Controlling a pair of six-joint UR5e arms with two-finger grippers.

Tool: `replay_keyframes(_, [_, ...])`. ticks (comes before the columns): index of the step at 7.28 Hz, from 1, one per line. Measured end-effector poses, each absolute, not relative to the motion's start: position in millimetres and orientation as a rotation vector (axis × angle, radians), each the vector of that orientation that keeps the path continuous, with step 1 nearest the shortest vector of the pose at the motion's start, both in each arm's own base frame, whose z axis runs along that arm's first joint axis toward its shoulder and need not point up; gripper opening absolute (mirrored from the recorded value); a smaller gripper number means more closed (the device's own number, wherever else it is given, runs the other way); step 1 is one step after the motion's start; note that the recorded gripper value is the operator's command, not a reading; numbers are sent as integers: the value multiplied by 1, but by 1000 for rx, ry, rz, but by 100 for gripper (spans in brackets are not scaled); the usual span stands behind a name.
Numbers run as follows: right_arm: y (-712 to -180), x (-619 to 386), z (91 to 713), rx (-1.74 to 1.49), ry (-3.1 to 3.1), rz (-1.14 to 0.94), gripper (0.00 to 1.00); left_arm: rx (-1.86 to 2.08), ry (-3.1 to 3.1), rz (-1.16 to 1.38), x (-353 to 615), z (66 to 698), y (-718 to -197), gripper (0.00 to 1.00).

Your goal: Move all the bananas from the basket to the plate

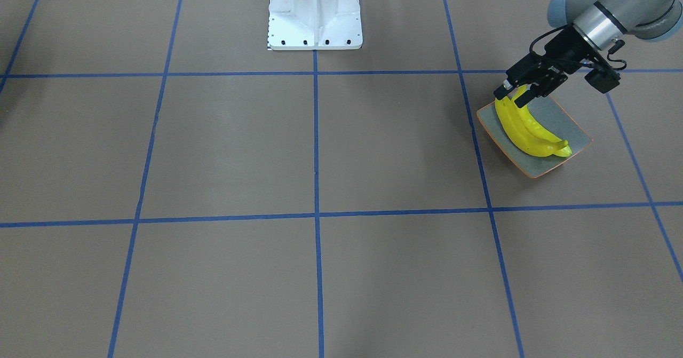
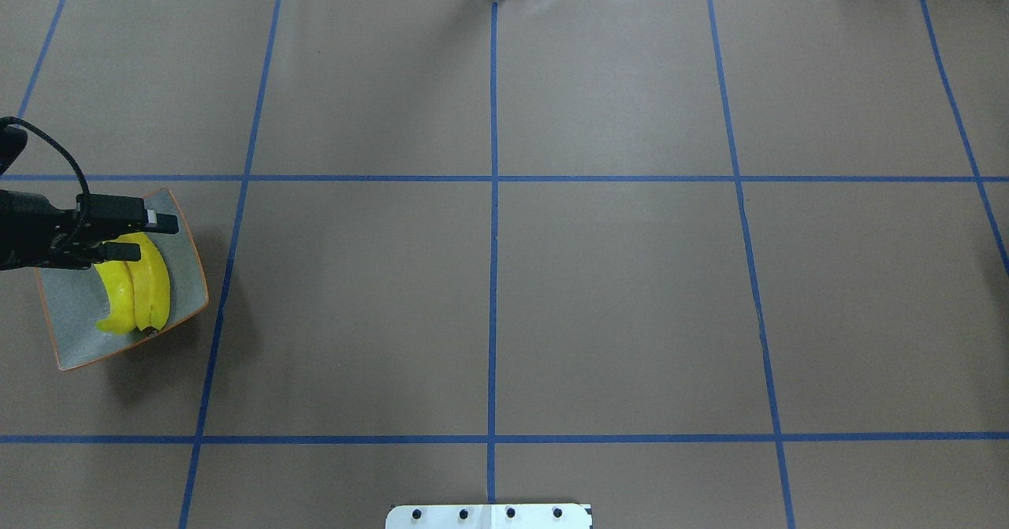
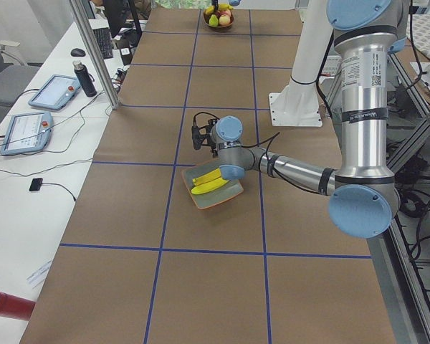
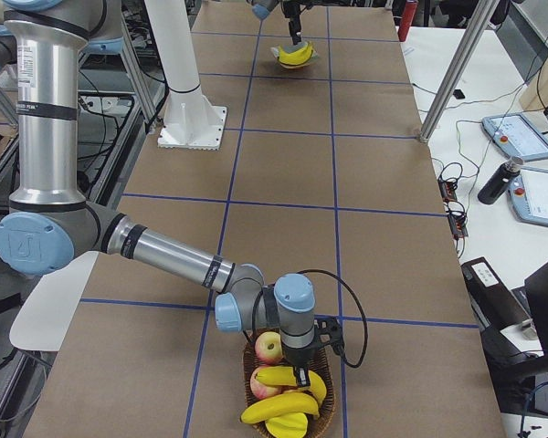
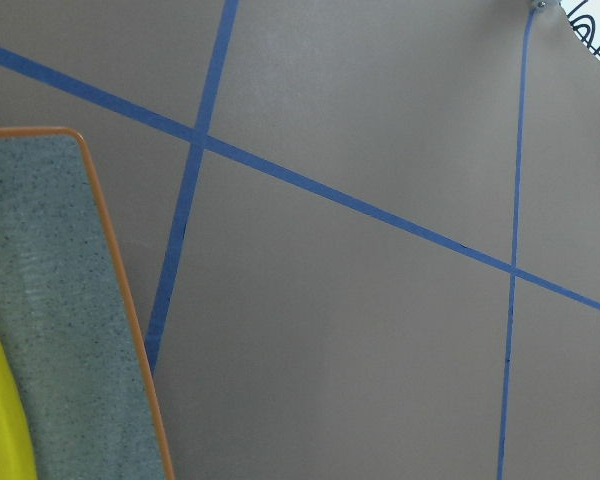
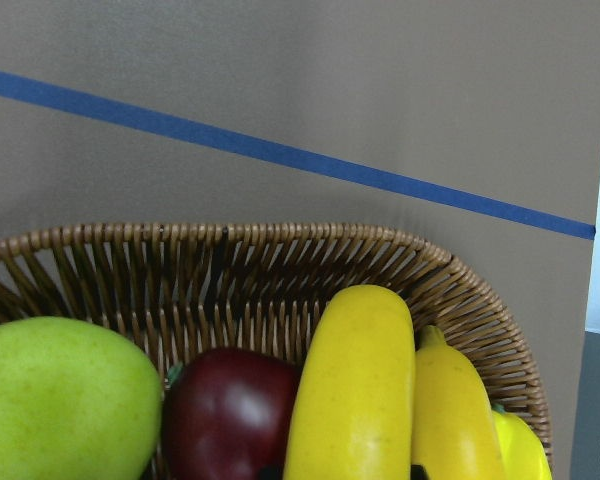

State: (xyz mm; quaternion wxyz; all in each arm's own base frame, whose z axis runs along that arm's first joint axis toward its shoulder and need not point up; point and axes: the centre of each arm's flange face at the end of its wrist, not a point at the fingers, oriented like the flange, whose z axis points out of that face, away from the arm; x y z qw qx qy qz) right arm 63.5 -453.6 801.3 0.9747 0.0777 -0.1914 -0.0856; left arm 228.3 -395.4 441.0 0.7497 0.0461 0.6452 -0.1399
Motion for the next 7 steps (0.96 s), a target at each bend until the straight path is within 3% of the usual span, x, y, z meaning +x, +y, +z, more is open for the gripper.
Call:
replay_keyframes(4, [-496,82,744,258,-412,-100,0,104,1418,-300,235,436,-401,100])
replay_keyframes(7, [-539,-6,631,304,-641,60,0,115,1439,-286,247,422,-414,100])
